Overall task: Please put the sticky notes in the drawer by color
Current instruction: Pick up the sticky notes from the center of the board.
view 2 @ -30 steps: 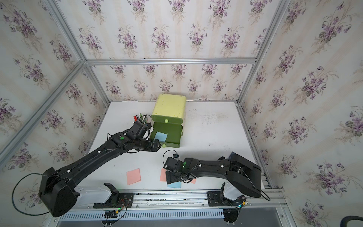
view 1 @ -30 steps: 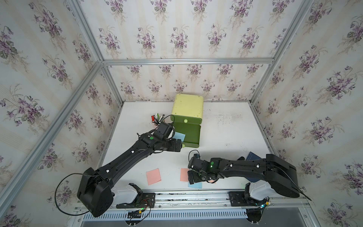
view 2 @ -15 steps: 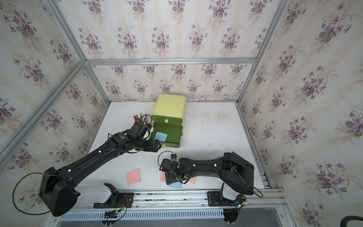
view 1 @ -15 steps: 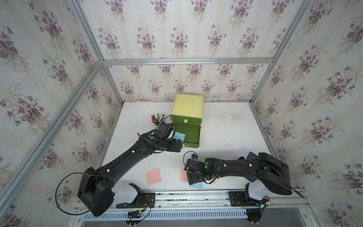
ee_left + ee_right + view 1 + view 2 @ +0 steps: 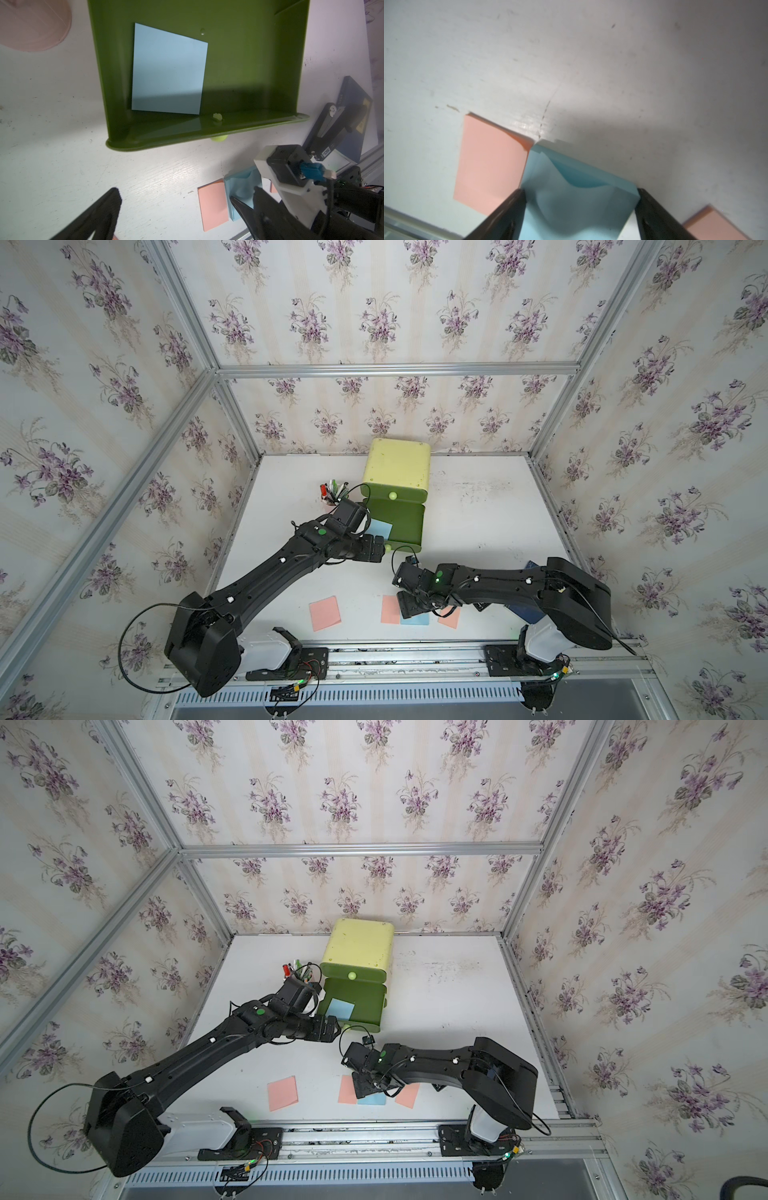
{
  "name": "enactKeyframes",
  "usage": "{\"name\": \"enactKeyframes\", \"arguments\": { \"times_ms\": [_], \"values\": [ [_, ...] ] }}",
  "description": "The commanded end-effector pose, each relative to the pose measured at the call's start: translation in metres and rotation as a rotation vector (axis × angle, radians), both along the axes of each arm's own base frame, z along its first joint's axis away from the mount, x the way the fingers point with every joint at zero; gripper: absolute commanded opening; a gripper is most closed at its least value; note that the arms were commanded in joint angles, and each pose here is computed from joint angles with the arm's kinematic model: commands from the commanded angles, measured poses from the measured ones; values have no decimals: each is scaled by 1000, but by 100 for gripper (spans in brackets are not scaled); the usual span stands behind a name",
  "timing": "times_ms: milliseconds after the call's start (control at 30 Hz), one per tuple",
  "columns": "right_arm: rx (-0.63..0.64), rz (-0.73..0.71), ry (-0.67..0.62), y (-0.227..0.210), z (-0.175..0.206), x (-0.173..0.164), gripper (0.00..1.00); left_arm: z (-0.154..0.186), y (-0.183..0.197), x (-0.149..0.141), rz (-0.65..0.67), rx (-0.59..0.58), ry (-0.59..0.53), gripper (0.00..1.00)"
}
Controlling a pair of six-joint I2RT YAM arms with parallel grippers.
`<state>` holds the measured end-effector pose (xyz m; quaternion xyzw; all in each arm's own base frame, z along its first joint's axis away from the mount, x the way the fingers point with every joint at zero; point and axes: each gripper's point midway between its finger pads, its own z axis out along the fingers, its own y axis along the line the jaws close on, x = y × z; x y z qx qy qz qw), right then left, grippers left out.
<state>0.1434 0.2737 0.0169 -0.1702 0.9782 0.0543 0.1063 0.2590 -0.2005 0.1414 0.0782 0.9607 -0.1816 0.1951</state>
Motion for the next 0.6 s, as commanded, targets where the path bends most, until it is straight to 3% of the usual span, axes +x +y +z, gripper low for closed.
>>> {"name": "enactKeyframes", "arguments": {
  "times_ms": [0, 167, 567],
  "values": [
    [-187, 103, -116, -26, 3, 21, 88, -1, -2, 1, -3, -2, -1, 97],
    [-162, 102, -95, -19, 9, 19, 95, -6, 1, 0, 5, 9, 7, 98],
    [95, -80, -27, -4, 25, 2, 98, 16, 5, 1, 21, -18, -58, 99]
  ]
}}
